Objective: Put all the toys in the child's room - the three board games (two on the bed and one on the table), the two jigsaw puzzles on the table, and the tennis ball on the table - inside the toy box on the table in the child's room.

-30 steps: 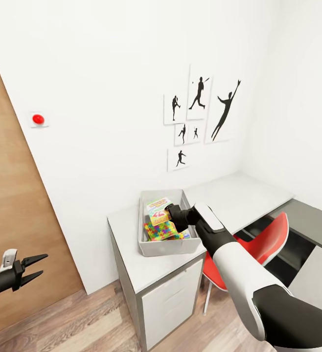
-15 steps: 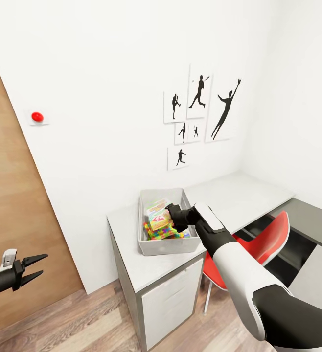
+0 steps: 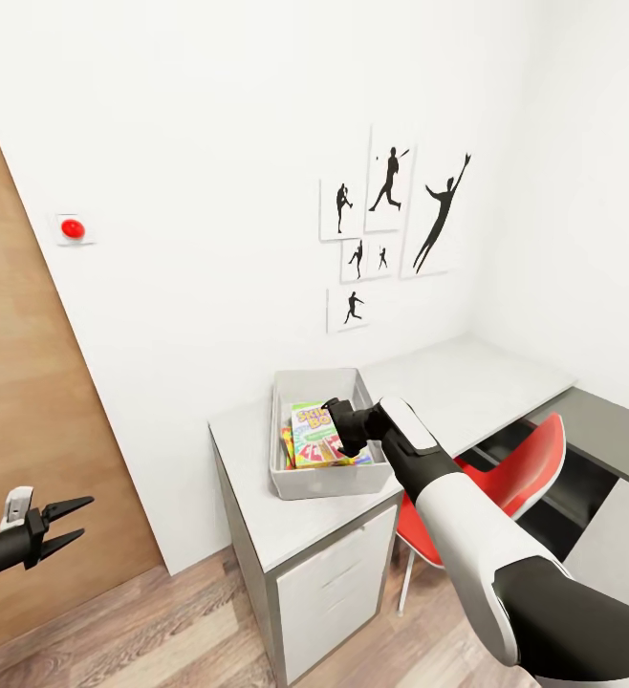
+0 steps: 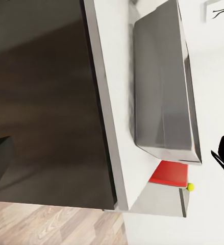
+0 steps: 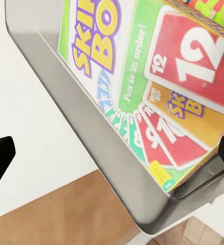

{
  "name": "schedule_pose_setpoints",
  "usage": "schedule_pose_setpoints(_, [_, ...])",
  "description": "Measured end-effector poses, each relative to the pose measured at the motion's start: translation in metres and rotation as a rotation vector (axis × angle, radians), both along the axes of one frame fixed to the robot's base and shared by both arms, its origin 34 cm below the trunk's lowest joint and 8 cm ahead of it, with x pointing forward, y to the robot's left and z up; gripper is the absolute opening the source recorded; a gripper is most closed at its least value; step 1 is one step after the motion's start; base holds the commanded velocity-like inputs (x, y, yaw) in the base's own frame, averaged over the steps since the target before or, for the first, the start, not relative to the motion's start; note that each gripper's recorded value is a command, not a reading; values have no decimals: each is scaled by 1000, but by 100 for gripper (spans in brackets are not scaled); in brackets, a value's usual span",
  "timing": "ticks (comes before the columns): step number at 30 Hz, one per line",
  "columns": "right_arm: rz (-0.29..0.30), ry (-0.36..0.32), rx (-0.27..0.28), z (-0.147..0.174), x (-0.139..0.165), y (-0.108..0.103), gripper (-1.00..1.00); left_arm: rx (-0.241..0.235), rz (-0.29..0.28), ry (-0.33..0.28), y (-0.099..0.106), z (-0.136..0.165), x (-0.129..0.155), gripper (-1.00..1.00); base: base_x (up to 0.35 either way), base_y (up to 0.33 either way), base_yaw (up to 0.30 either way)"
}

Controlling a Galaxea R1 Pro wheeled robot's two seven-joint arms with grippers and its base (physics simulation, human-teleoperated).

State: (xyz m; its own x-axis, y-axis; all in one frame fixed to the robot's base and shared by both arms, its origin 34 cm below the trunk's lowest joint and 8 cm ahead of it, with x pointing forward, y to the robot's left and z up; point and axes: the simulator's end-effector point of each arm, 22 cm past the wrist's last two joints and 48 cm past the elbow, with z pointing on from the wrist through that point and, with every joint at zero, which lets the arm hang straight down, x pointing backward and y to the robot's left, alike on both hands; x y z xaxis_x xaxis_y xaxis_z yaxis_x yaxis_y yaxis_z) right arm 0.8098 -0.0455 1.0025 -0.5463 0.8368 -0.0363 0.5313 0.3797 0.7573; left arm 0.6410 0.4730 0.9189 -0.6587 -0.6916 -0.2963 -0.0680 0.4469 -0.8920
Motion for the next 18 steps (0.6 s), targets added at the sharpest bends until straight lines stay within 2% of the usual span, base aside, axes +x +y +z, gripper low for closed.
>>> schedule_pose_setpoints(13, [3,-8,6,12,-1,1,100,0,1,1,0,8,-2,100,0,0,0])
schedule_pose_setpoints(18, [23,-18,-8,20,-2,4,100,1,0,1,0,14,-3,100,0,0,0])
